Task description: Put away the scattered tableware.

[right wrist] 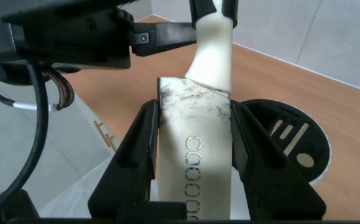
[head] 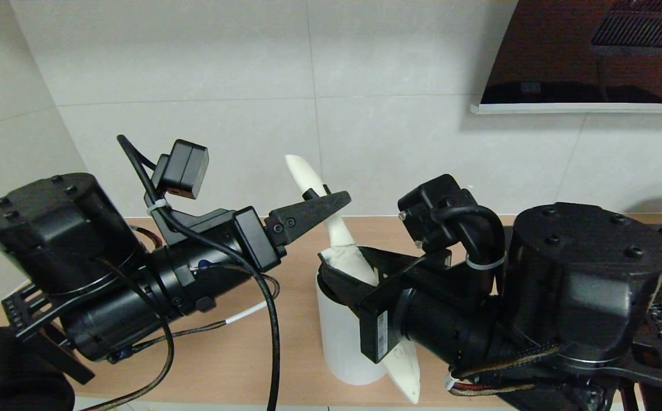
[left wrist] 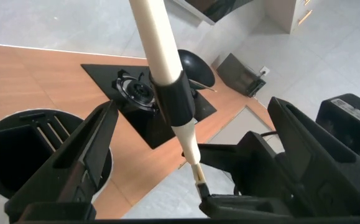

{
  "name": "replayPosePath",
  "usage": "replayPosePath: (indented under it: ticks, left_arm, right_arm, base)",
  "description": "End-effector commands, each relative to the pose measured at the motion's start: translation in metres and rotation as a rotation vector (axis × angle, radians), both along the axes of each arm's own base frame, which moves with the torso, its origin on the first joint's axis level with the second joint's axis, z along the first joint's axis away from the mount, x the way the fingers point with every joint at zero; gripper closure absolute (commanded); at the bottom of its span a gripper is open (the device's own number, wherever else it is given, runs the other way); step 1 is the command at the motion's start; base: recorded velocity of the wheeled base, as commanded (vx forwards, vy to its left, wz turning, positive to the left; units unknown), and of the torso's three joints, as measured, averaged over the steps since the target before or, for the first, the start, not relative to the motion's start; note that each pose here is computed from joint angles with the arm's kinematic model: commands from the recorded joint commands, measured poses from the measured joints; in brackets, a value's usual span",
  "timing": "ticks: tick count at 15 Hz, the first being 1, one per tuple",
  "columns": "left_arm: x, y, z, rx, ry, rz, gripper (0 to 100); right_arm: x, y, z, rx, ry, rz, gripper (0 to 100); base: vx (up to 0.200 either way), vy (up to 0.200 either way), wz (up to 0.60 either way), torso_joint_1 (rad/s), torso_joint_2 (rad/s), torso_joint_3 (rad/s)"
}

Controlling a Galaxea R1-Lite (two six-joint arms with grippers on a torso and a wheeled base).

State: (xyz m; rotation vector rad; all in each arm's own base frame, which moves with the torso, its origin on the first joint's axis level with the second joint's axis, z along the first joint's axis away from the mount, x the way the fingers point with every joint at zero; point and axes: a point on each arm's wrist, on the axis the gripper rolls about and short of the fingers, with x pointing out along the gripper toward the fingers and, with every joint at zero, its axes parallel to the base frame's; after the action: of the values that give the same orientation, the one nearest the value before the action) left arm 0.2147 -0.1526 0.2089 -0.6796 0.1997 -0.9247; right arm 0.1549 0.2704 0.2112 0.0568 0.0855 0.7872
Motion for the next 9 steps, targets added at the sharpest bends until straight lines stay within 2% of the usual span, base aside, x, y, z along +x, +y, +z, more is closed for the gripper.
replayPosePath:
  ticks: [1, 4, 5, 9]
  left_arm:
    - [-0.0005, 0.0004, 0.0007, -0.002, -0.003, 0.002, 0]
    - [-0.0007, 0.0006, 0.0011, -0.003, -0.004, 0.002, 0]
    - [-0.0005, 0.0004, 0.0007, -0.002, -0.003, 0.002, 100]
    - [0.0006, -0.0004, -0.0022, 0.005, 0.007, -0.001, 100]
  right_arm:
    - [-0.0015, 0.0015, -0.0011, -0.004, 0.001, 0.007, 100]
    - [-0.0026, 0.0014, -0.0032, -0.01, 0.005, 0.01, 100]
    - [-0.003, 0.0016, -0.0032, -0.01, 0.005, 0.012, 100]
    - [-0.0033, 0.0012, -0.0031, -0.01, 0.005, 0.012, 100]
  base:
    - [0.0, 0.0, 0.0, 0.0, 0.0, 0.0]
    - [0.0, 0.0, 0.0, 0.0, 0.0, 0.0]
    - [0.0, 0.0, 0.0, 0.0, 0.0, 0.0]
    - [0.0, 0.0, 0.0, 0.0, 0.0, 0.0]
